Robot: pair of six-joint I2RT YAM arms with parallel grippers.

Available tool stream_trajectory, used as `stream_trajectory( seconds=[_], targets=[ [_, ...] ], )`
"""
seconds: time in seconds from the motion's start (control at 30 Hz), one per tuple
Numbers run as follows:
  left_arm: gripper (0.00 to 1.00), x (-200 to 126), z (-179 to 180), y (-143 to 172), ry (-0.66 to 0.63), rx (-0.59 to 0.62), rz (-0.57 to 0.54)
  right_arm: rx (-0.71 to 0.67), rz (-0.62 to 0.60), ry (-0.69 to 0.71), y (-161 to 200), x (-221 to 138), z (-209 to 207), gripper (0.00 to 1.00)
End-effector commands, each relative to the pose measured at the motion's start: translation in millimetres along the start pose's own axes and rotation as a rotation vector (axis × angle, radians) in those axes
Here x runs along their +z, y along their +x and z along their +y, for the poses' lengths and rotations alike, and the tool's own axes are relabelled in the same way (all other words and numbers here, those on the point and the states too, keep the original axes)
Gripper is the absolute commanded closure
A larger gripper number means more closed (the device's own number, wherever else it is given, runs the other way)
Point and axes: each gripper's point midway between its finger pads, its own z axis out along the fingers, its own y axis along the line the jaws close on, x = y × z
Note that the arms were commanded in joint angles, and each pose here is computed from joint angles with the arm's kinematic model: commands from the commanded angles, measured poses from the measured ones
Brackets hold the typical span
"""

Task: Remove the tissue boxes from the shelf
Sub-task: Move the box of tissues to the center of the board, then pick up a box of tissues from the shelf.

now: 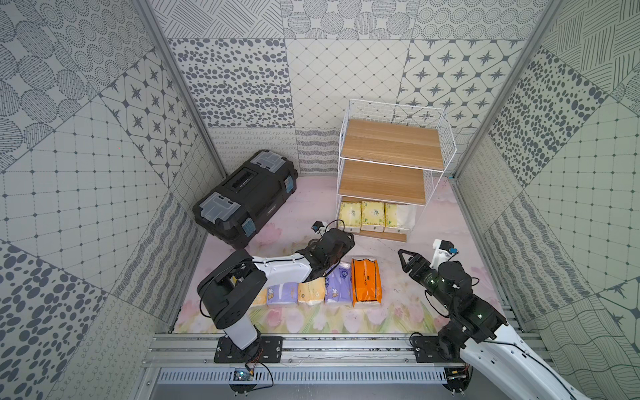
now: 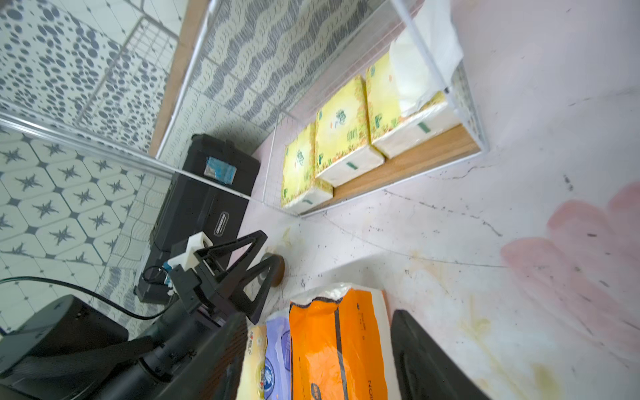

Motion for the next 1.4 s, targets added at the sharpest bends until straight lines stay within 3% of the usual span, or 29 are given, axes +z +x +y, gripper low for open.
stream_trajectory(
  seconds=[0.0,0.2,0.63,1.0,1.37],
  targets=[
    [0.47,17,-17,-29,0.067,-0.145,-0.194,0.037,-0.103,0.056,-15,-4,-14,0.3],
    [0.47,35,-10,-44,0.063,-0.246,-0.299,0.016,-0.058,0.073,-8,-1,-14,0.31],
    [0.53,69,9,-57,0.039,-0.434,-0.322,0.019,-0.072,0.066,-13,-3,-11,0.31],
    [0.69,88,24,-52,0.033,-0.534,-0.313,0.004,-0.089,0.075,-22,-16,-7,0.31],
    [0.94,78,8,-59,0.069,-0.489,-0.316,0.025,-0.07,0.074,-18,-15,-9,0.31]
  ],
)
